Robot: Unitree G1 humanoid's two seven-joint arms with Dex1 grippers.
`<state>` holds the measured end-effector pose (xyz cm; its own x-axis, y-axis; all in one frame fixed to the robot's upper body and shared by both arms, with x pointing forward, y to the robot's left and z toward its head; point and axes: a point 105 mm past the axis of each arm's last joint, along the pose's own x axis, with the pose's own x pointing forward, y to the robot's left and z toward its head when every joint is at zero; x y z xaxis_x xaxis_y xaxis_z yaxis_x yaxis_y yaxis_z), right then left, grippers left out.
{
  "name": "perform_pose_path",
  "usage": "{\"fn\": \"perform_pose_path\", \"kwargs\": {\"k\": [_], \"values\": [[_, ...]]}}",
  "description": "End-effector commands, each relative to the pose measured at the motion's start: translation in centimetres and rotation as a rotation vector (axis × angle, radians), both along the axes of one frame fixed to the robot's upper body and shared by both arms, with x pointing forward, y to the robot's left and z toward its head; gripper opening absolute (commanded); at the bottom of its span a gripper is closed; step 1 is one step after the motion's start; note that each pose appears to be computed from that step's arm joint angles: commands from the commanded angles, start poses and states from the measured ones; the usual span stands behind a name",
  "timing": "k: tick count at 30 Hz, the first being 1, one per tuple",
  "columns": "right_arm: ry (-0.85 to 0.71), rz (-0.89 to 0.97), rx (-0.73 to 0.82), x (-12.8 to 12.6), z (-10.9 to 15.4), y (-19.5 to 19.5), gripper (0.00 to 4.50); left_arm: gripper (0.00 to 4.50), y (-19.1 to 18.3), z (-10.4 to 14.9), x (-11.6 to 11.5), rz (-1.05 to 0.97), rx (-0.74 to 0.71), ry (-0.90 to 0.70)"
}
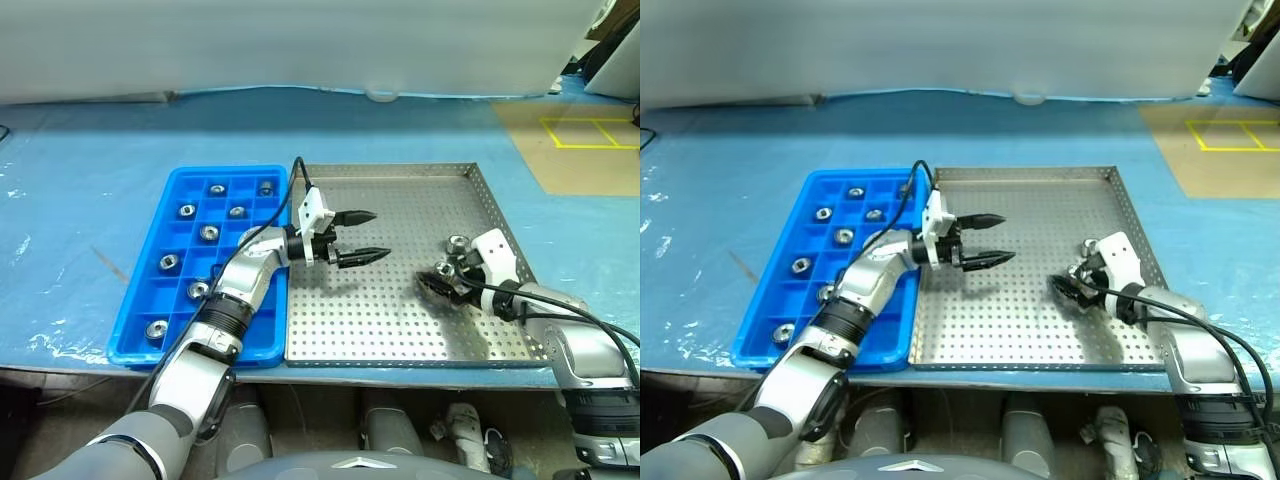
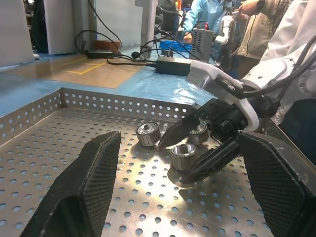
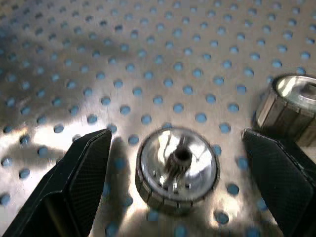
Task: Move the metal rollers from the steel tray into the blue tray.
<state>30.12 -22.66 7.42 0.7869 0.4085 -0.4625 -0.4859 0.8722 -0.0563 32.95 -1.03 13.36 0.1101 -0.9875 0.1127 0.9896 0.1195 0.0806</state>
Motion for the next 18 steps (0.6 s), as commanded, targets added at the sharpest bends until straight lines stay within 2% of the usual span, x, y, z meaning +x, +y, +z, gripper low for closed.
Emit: {"fn": "perform_pose_path", "kwargs": {"k": [1,7,9,12,18], "values": [[0.023,0.04,0.021,-0.3,-0.3,1.2,3.87,3.98,0.1,0.9,-0.5,-0.029,-0.002,-0.043],[-0.032,0.096,0.074,0.6,1.5,2.6,1.78,3.98,1.0,0.9,-0.4,-0.004,0.004,-0.045],[-0.072,0.12,0.087,1.1,2.3,3.1,1.66,3.98,1.2,1.0,-0.5,0.008,0.002,-0.049],[-0.178,0.23,0.167,2.3,5.0,6.0,1.66,3.98,2.2,1.4,-0.7,0.058,-0.021,-0.047],[-0.203,0.434,0.238,3.7,6.8,10.5,1.66,3.98,5.4,1.9,-1.1,0.21,-0.045,-0.042]]}}
